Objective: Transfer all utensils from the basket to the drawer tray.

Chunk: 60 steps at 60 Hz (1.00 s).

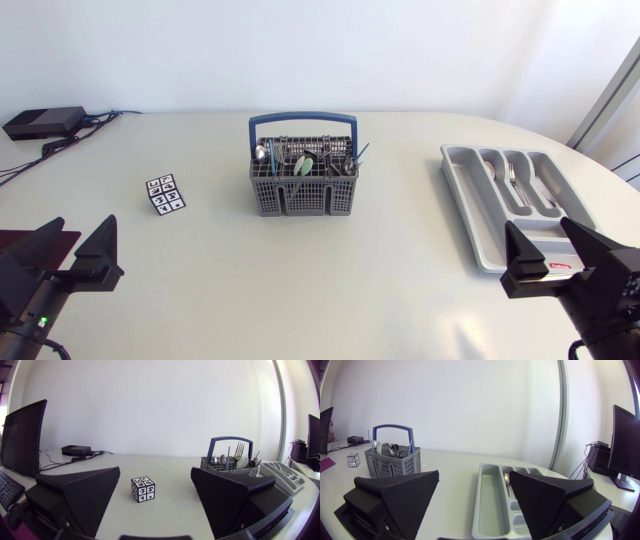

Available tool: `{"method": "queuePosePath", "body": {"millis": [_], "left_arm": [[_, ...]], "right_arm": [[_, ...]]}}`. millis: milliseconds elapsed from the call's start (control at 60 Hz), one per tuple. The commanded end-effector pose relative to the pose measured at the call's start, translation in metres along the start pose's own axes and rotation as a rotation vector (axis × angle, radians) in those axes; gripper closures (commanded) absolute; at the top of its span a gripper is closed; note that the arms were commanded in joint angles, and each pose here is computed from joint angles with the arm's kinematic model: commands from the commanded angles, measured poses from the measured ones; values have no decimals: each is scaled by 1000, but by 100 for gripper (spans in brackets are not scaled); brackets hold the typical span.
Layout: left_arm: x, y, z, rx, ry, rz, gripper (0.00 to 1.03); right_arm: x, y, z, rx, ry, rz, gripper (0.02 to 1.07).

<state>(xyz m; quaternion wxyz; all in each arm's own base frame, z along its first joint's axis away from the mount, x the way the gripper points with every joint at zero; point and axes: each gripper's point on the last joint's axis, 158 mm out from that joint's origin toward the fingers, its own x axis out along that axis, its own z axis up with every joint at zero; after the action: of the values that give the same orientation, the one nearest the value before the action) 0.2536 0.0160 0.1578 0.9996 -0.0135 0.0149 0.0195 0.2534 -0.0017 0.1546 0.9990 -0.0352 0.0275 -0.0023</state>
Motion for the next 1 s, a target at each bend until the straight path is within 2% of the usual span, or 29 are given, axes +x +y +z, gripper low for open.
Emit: {"method": "queuePosePath", "body": {"millis": [0,83,183,350,533,700,867,983], "left_arm": [[2,-2,-19,-11,34,-12,4],[2,-3,-19,-21,33,-16,4],[2,-9,-19,-90,34,-40,4],[1,-12,-21,-89,47,-51,4],[1,5,-21,-90,43,35,4],[-2,6,12,-105,-30,39,4],[-16,-2,70,-122,-111,5,4],[-12,-11,85,-152,-93,-30,5]], "right_arm": [[1,4,-5,29,1,14,6],[1,8,-5,25,0,29,6],[1,7,-5,25,1,26,6],[1,2,-7,21,8,8,6],[1,5,-5,44,0,20,6],[0,5,12,55,-57,16,6],[-4,2,30,54,-83,5,6],[-5,6,45,55,-109,24,6]]}}
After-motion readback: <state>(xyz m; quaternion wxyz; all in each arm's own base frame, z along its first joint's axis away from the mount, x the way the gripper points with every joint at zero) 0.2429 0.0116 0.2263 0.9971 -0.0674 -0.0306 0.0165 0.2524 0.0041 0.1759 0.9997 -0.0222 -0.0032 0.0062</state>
